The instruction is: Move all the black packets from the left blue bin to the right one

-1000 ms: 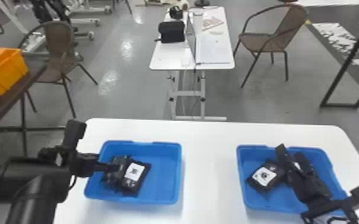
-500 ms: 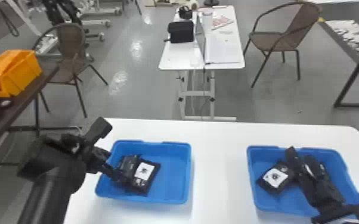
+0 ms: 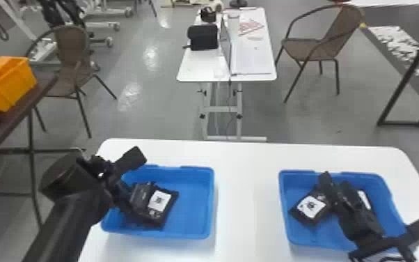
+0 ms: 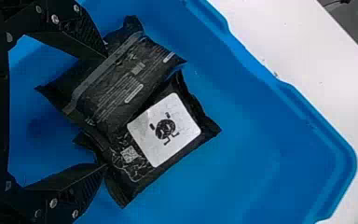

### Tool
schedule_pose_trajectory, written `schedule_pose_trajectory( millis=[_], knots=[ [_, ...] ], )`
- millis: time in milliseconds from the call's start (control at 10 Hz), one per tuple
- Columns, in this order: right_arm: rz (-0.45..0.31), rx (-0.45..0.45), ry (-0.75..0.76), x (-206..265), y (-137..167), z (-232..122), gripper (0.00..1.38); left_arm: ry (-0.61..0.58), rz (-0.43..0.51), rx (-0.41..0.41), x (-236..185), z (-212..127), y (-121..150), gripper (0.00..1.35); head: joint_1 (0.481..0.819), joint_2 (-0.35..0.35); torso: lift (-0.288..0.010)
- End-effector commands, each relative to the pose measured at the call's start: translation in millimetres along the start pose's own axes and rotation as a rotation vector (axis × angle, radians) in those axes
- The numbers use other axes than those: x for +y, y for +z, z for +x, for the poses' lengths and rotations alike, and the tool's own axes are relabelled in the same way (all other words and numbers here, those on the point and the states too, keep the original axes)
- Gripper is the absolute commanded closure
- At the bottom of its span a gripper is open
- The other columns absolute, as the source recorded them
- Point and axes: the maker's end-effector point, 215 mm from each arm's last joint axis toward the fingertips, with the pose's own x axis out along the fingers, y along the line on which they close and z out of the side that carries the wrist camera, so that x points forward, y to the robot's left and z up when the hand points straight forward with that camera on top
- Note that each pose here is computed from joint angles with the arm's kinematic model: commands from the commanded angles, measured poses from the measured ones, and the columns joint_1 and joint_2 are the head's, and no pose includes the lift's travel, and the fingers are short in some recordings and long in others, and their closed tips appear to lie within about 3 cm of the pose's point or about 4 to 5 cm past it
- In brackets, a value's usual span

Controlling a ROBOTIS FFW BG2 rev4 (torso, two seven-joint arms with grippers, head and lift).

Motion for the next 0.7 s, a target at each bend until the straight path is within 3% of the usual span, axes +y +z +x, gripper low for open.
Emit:
schedule_pose_trajectory(
  millis=[0,200,400,600],
  knots=[
    [0.005,0.003,-0.001,0.1,-3.4,-1.4,0.27,0.022,-0.015,0.048,5.0,-1.2,-16.0,0.26,0.695,0.097,0.0],
    [0.014,0.005,0.004,0.4,-6.0,-2.8,0.27,0.088,-0.018,0.058,17.7,2.6,-23.3,0.42,0.695,0.118,0.0],
    [0.018,0.004,0.015,2.8,-5.9,-2.0,0.27,0.159,-0.028,0.046,26.0,7.4,-18.5,0.46,0.695,0.133,0.0],
    [0.019,0.007,0.023,4.0,-7.1,-2.6,0.27,0.156,-0.042,0.057,13.8,22.2,-20.4,0.63,0.695,0.134,0.0]
  ],
)
